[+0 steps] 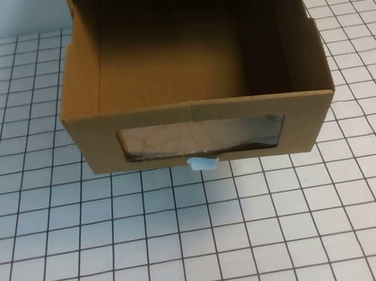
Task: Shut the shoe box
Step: Press the shoe box with left arm
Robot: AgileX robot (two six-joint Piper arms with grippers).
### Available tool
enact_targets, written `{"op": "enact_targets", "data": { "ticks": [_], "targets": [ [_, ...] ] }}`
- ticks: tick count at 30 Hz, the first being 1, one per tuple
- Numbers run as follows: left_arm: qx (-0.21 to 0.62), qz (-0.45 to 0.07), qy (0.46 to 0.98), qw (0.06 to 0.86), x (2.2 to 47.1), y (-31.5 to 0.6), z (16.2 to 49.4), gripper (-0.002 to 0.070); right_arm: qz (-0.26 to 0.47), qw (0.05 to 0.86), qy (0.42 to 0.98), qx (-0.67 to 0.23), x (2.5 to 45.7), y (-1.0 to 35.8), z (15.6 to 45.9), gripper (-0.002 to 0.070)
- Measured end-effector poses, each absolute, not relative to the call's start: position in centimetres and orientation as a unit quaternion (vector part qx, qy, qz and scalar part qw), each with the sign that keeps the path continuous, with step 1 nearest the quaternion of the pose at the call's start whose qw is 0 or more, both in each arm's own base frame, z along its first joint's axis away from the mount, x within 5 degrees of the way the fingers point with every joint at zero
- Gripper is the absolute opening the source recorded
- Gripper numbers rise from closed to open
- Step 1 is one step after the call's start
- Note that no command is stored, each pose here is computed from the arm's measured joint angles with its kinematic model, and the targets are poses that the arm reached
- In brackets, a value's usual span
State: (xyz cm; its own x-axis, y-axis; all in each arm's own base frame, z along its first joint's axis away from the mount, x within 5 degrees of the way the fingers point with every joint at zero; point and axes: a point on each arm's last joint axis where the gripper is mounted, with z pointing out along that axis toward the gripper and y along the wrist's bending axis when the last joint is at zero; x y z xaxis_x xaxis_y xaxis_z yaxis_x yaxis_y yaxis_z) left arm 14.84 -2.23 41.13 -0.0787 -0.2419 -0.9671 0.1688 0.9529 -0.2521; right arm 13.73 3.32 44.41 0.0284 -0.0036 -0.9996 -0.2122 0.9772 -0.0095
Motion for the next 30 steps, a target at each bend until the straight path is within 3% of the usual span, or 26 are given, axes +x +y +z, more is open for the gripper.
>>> {"op": "enact_targets", "data": {
  "ticks": [8, 12, 16, 19, 24, 27, 30],
  "targets": [
    [0.148, -0.151, 0.781, 0.587, 22.9, -5.9, 43.7, -0.0002, 0.147, 0.69, 0.683, -0.189, 16.6, 8.9, 41.5, -0.0015],
    [0.236, -0.207, 0.77, 0.555, 26.9, -8.5, 45.8, -0.0002, 0.138, 0.677, 0.664, -0.286, 16.4, 11.8, 40.7, -0.0015],
    [0.262, -0.272, 0.758, 0.531, 31.9, -10.4, 46.0, -0.0003, 0.119, 0.682, 0.616, -0.377, 15.6, 14.1, 40.2, -0.0015],
    [0.269, -0.321, 0.749, 0.513, 35.2, -11.7, 45.7, -0.0003, 0.096, 0.706, 0.541, -0.447, 14.8, 15.8, 40.0, -0.0015],
    [0.274, -0.383, 0.741, 0.478, 39.7, -13.9, 44.0, -0.0003, 0.022, 0.714, 0.323, -0.621, 13.3, 18.7, 37.5, -0.0015],
    [0.28, -0.398, 0.741, 0.463, 41.2, -15.5, 42.9, -0.0002, 0.047, 0.677, 0.273, -0.682, 13.0, 20.3, 35.2, -0.0015],
    [0.283, -0.411, 0.741, 0.449, 42.1, -17.2, 41.9, -0.0003, 0.059, 0.647, 0.282, -0.706, 13.9, 21.4, 33.4, -0.0015]
  ]
}}
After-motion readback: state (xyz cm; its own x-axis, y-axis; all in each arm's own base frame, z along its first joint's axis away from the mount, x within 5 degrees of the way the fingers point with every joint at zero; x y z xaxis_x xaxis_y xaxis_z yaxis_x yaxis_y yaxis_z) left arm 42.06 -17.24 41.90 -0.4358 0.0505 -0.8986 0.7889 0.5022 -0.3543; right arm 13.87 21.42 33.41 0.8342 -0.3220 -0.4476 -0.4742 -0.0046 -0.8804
